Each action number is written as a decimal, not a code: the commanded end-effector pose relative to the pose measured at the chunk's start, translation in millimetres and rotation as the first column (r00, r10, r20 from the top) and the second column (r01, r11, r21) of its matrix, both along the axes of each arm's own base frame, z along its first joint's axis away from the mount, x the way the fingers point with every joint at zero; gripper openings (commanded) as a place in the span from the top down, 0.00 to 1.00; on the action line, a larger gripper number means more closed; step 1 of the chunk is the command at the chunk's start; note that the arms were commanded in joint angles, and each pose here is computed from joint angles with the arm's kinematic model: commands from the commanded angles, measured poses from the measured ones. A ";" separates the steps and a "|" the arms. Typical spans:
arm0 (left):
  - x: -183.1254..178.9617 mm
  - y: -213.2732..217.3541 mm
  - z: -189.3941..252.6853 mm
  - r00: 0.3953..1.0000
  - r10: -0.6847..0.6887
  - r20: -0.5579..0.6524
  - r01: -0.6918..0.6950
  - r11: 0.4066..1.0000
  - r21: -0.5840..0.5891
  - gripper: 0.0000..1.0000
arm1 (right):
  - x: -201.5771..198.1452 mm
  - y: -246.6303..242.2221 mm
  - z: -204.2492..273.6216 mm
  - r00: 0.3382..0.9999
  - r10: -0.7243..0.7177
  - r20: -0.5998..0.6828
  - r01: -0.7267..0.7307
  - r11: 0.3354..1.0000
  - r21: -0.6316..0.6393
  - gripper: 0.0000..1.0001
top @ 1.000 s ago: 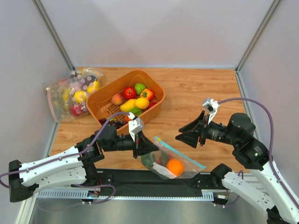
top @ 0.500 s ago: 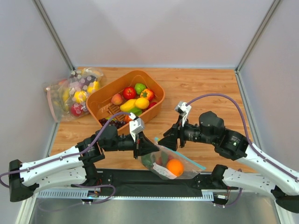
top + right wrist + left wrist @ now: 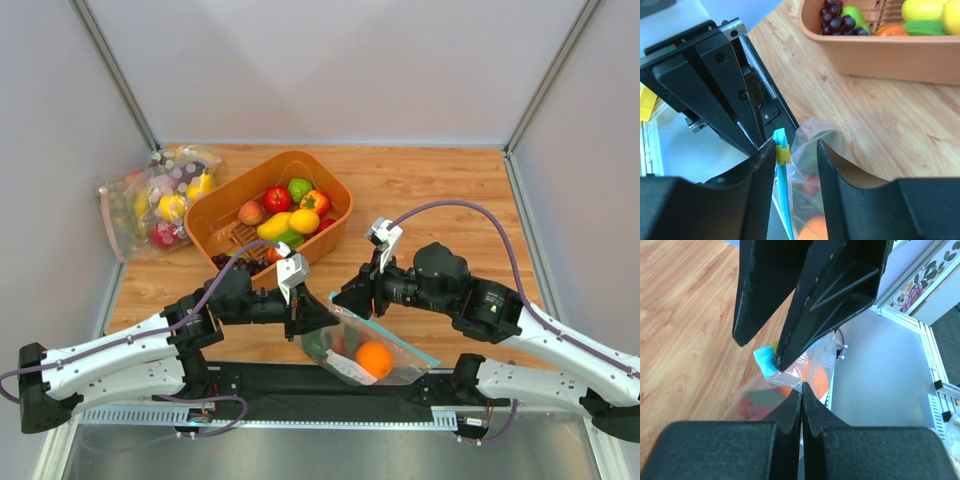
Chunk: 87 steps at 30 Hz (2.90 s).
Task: Open the zip-top bag and remove the fake food
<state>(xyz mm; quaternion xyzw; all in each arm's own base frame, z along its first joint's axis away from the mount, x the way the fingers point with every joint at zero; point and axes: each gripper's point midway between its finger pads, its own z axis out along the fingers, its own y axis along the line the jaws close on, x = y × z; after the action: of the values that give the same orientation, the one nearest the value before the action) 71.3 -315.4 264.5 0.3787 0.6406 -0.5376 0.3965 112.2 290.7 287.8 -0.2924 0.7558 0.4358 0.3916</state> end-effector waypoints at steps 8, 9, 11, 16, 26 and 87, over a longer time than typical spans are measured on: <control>-0.2 1.7 15.6 0.999 0.000 0.036 0.001 0.999 -0.041 1.00 | 3.0 -6.1 29.2 0.998 -0.026 0.065 0.022 0.998 0.060 0.72; 0.2 1.0 14.6 0.999 0.000 0.034 0.001 0.999 -0.038 1.00 | 2.1 -4.3 27.9 0.998 -0.017 0.059 0.014 0.998 0.058 0.73; 0.5 0.8 13.8 0.999 0.001 0.033 0.000 0.999 -0.035 1.00 | -1.6 -1.7 28.4 0.999 0.008 0.054 -0.011 0.998 0.061 0.72; 1.4 1.4 13.6 0.999 0.007 0.032 -0.006 0.999 -0.032 1.00 | -7.2 5.1 29.1 0.998 0.049 0.038 -0.051 0.996 0.072 0.62; 1.6 2.9 13.2 0.999 0.012 0.035 -0.011 1.000 -0.027 1.00 | -11.6 5.6 35.0 0.997 0.069 0.047 -0.073 0.992 0.104 0.84; 18.6 7.7 27.4 0.994 0.090 0.065 -0.085 0.994 -0.075 1.00 | -22.1 -2.5 20.8 0.995 0.097 0.017 -0.098 0.991 0.087 1.00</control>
<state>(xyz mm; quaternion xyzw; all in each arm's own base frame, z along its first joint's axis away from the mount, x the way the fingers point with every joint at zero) 78.9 -316.9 279.2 0.3743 0.6326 -0.5332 0.4188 92.1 292.6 305.1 -0.3167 0.7223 0.4826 0.3810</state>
